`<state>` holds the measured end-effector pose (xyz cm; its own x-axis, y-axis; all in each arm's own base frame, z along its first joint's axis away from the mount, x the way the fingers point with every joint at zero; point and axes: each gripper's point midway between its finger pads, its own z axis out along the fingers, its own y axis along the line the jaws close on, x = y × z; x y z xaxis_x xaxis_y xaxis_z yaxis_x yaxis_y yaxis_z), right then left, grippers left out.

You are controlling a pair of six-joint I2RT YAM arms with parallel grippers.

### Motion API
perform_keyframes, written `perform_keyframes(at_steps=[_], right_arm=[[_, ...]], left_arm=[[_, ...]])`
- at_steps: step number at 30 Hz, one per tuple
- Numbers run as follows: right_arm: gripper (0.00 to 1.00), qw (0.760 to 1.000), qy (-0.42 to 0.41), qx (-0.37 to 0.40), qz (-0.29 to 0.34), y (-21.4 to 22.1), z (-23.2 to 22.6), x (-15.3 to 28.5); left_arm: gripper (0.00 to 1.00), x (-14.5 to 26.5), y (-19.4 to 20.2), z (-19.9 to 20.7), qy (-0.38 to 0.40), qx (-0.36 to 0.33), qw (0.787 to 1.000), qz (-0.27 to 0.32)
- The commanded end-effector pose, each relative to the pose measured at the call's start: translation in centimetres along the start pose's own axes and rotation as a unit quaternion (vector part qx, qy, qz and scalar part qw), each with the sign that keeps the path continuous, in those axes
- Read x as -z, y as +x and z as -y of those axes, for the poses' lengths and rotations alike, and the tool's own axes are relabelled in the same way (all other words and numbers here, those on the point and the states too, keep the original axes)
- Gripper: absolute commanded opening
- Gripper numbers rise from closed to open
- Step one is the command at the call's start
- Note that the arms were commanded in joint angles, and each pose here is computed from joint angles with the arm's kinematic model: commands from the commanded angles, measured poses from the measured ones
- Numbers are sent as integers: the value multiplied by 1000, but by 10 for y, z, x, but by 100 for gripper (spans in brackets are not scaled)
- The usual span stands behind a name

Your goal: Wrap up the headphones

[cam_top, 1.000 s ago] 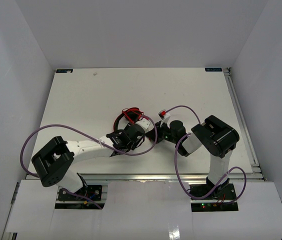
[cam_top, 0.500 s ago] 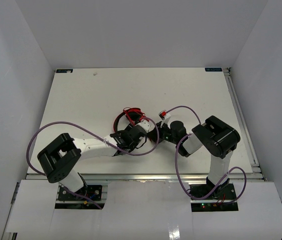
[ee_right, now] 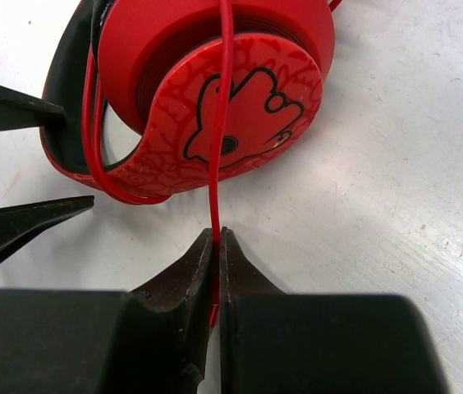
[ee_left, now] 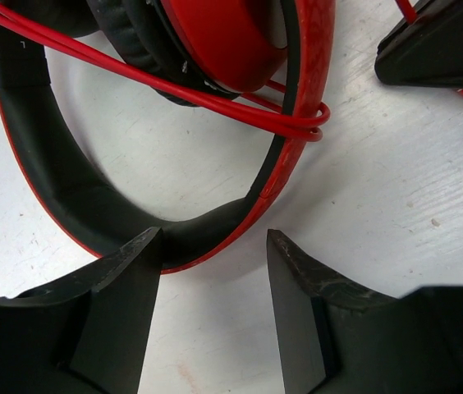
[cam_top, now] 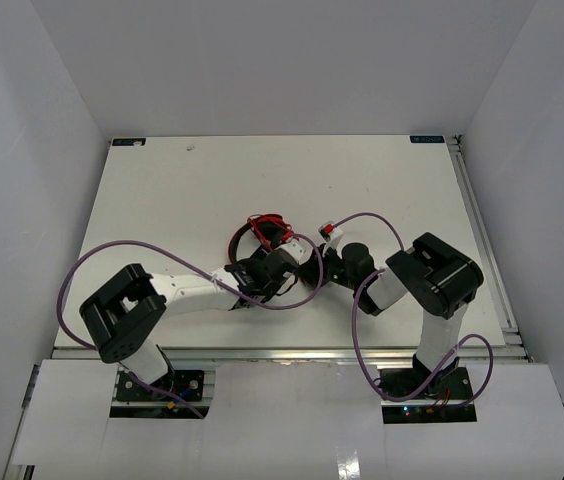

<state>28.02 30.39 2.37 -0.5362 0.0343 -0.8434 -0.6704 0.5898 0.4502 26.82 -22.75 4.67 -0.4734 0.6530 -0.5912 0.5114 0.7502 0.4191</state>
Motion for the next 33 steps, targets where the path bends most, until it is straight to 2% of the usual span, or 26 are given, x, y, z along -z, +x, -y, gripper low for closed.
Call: perform_keyframes(at_steps=[1,5,10,13,18,22,26,30,31,33], right_arm=[[8,1000,10,12,-5,3,5,5],[8,1000,10,12,-4,2,4,6],[8,1000,8,14,-3,1,3,6],[8,1000,8,16,-3,1,3,7],[8,1000,9,20,-1,-1,3,9],[8,1000,9,22,-1,-1,2,11],[8,1000,9,25,-1,-2,1,11],[8,999,13,34,0,-3,2,15],[8,999,14,36,1,-4,2,16],[8,999,13,38,1,-6,1,18]], left_arm=[[66,13,-19,-10,-10,6,1000,28],[67,6,-14,-20,-40,-20,999,17],[67,-1,-12,-17,-26,-15,999,20],[63,-3,-11,-16,-22,-22,999,21],[56,-2,-17,-5,21,-33,998,42],[60,2,-28,-1,65,-28,996,62],[60,-1,-30,-7,91,-9,994,59],[49,-7,-25,-10,87,-2,995,48],[45,-7,-24,-8,92,-1,995,46],[30,-8,-23,-5,99,3,994,41]])
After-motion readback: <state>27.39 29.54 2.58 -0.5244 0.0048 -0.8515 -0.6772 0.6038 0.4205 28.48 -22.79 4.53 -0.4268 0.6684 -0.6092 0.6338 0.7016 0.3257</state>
